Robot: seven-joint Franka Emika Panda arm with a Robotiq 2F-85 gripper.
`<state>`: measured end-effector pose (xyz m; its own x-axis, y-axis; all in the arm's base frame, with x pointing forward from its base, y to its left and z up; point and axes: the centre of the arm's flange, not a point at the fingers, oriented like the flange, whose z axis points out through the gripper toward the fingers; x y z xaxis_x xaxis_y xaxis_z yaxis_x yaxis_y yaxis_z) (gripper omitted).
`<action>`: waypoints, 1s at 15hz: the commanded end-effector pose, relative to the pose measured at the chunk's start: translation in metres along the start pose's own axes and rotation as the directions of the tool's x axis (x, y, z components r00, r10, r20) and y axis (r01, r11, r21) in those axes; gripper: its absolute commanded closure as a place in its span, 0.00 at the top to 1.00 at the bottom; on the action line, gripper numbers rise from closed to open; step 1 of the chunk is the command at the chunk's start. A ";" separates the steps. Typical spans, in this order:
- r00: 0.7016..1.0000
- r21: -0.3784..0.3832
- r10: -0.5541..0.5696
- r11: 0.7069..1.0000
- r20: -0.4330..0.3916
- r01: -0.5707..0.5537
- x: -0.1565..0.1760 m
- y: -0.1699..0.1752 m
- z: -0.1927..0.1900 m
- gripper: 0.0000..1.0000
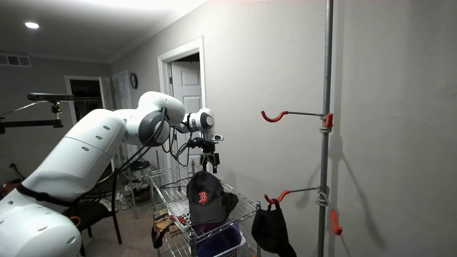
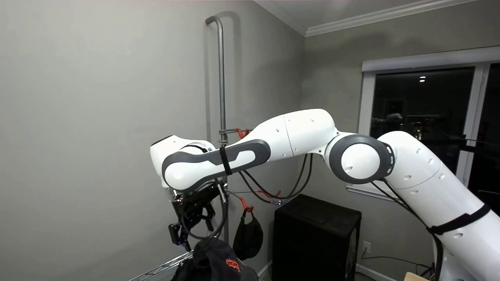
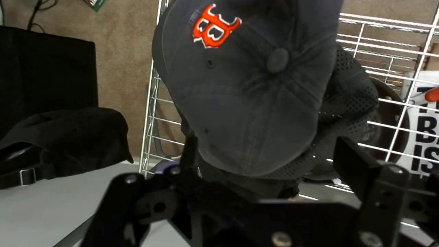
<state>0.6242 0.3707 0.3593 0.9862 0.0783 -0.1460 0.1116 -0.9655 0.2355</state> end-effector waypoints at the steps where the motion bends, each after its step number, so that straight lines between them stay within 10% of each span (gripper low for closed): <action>1: 0.998 -0.013 0.019 1.000 -0.065 -0.020 0.000 0.032 -0.020 1.00; 8: 0.976 -0.173 0.164 0.967 -0.145 -0.188 -0.002 0.147 -0.047 1.00; 15: 0.964 -0.153 0.198 0.962 -0.176 -0.226 0.023 0.201 0.038 1.00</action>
<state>0.6798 0.1882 0.3973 0.9960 -0.0852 0.0283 -0.0894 -0.9091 0.4069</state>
